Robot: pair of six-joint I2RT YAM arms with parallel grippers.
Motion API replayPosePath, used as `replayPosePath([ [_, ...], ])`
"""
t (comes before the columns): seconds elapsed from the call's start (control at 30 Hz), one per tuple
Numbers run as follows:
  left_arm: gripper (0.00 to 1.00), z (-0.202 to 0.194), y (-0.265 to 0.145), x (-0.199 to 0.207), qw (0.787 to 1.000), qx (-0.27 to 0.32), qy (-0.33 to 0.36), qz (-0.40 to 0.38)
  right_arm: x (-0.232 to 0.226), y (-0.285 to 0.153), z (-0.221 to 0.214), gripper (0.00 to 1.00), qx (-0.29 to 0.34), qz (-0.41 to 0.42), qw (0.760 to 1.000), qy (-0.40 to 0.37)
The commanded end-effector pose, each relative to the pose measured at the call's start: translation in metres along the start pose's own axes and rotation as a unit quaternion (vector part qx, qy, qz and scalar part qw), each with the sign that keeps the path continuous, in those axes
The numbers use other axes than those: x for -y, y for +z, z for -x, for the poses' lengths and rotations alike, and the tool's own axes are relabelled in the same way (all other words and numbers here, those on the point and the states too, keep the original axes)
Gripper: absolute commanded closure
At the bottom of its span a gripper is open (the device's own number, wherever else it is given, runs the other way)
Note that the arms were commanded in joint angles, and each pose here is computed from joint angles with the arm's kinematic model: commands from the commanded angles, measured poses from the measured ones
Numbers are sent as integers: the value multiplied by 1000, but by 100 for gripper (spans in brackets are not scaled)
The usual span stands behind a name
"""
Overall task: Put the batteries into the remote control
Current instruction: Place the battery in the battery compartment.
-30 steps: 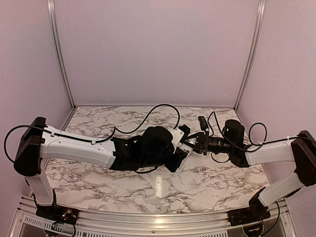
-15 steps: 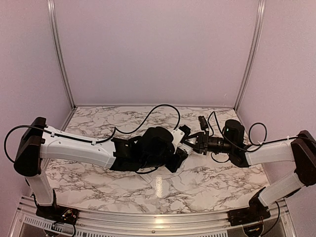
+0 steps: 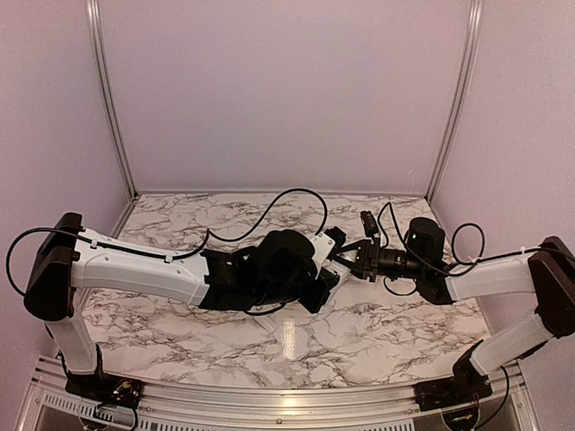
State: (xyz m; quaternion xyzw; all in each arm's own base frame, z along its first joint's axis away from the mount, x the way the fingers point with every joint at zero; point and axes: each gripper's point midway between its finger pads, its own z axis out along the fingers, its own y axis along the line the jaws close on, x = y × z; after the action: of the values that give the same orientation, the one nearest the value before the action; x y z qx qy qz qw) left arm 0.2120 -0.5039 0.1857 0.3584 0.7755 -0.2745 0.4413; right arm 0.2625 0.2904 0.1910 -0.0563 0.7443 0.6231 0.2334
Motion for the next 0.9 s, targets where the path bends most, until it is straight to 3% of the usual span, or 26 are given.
replayPosePath([
  [0.0,100,5,-9,-14,1000,-2,3,17,-17,2,0,100,-7,32,999,-8],
  [0.4,100,44,-30,-12,992,126,-13,-1,-21,1,-1,100,-2,52,998,17],
  [0.87,100,43,-33,5,984,165,-11,-59,-23,1,2,100,7,59,998,31],
])
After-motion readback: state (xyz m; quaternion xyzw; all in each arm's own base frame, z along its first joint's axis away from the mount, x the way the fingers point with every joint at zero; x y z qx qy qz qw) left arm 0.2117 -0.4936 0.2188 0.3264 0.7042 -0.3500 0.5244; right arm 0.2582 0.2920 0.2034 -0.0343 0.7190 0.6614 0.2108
